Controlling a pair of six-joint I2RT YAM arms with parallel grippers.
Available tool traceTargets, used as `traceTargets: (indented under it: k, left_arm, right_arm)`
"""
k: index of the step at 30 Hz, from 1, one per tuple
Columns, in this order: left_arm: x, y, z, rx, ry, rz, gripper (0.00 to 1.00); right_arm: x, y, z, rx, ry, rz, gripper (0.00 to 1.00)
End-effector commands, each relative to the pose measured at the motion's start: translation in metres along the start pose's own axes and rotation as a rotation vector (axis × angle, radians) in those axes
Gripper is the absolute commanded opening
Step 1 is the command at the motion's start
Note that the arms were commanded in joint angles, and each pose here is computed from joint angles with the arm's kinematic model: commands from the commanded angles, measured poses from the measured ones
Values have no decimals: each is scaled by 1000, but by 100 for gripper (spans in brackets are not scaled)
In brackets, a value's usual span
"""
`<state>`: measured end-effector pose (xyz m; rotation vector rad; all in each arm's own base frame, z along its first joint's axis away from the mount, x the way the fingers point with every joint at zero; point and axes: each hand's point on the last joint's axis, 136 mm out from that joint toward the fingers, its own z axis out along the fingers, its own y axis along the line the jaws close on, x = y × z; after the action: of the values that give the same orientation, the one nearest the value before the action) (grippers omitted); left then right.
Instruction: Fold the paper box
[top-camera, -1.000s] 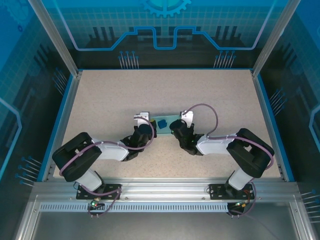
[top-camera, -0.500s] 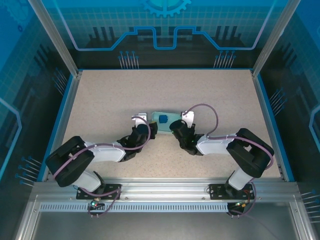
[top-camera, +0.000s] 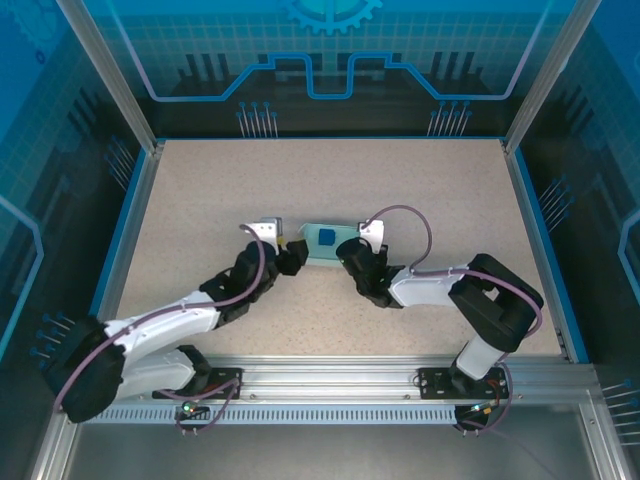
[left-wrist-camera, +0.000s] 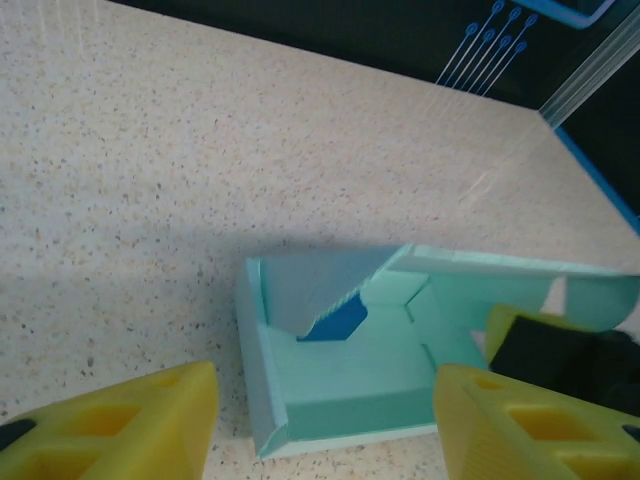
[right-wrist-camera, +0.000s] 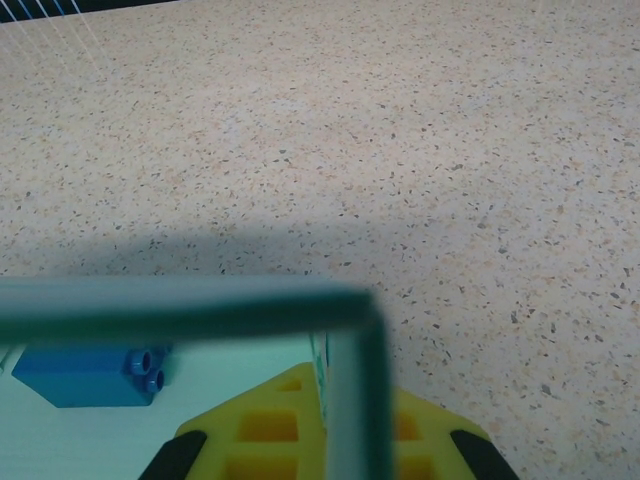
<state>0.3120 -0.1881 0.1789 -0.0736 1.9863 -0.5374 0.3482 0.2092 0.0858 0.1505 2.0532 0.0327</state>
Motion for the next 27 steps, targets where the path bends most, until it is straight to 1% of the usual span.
traceTargets:
  k: [1, 5, 9, 13, 17, 19, 22, 27]
  left_arm:
    - [-21, -14, -10, 81, 66, 2, 60]
    - [-44, -26, 0, 121, 118, 31, 60]
    - [-49, -40, 28, 146, 209, 77, 60]
    - [-36, -52, 64, 180, 347, 128, 59]
    - [-18, -60, 93, 210, 474, 140, 55]
    - [-5, -65, 99, 248, 538, 121, 53]
    - [11, -70, 100, 288, 587, 89, 52]
    - [38, -67, 96, 288, 643, 64, 50]
  right_arm:
    - [48, -21, 3, 60, 146, -176, 0]
    - [48, -20, 5, 58, 142, -190, 0]
    - [48, -18, 6, 53, 135, -209, 0]
    - [44, -16, 5, 51, 118, -229, 0]
    - [41, -16, 4, 48, 107, -243, 0]
    - [40, -16, 3, 50, 103, -248, 0]
    - [37, -18, 1, 54, 95, -255, 0]
    - [32, -20, -3, 49, 89, -268, 5]
